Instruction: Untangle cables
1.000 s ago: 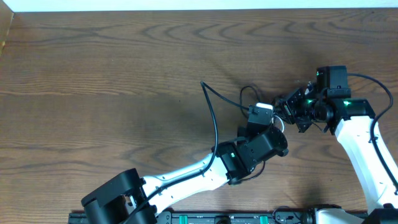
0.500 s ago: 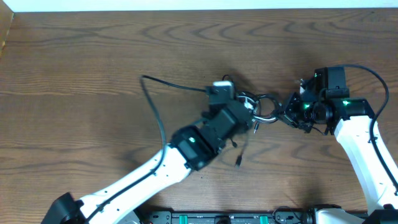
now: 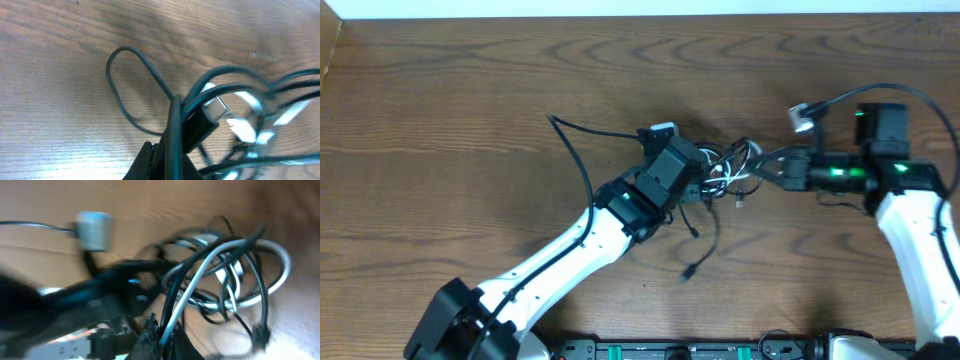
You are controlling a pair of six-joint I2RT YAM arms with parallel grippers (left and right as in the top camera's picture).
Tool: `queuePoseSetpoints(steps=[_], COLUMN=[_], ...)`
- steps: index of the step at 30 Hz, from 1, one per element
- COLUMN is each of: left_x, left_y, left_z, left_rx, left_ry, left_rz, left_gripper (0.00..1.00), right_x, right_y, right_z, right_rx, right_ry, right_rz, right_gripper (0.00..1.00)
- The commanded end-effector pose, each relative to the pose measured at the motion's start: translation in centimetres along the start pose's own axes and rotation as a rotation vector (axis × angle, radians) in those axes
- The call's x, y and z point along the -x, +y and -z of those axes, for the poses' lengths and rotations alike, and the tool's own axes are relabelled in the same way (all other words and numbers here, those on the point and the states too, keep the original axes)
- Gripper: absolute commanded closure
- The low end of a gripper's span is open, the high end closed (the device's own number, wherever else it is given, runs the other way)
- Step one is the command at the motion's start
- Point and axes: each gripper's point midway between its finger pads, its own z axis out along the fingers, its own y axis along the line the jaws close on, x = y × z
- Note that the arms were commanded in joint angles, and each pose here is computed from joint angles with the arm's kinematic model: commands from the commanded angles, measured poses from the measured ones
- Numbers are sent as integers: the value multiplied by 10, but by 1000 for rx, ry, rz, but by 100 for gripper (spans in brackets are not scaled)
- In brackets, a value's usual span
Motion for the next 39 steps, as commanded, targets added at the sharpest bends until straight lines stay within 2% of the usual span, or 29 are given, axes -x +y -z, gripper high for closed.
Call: queuePoseSetpoints(steps=[1, 4, 8, 10, 15, 20, 22, 25, 30, 37, 39], left_x=[2, 6, 19, 22, 25, 29, 34, 39, 35, 28, 27], left_y=[1, 4, 25, 29, 26, -10, -25, -41, -46, -52, -55], left_z=[-3, -3, -1, -2, -5, -3, 2, 9, 11, 15, 17], left_rx=[11, 32, 132, 133, 61, -186, -290, -403, -418, -458, -475], left_ry=[0, -22, -93, -87, -37, 72, 90, 108, 116, 158, 175], left_rz=[17, -7, -16, 4, 111, 151, 119, 84, 45, 54, 76], left_gripper=[92, 92, 92, 92, 92, 92, 92, 92, 92, 92, 92], right_x=[16, 25, 38, 39, 27, 12, 9, 8, 8, 2, -2], right_y=[46, 40, 3, -17, -57, -84, -84, -62, -5, -17, -20], right_z=[39, 55, 74, 83, 92, 100, 98, 82, 54, 39, 36], right_rx=[193, 141, -83, -201, -427, -601, -604, -462, -162, -280, -310], right_ry=[-114, -179, -267, -296, -285, -268, -257, -224, -155, -104, -91], right_rz=[199, 217, 129, 74, -34, -161, -178, -154, 41, 73, 48], right_gripper=[99, 99, 99, 99, 99, 99, 97, 89, 81, 64, 64])
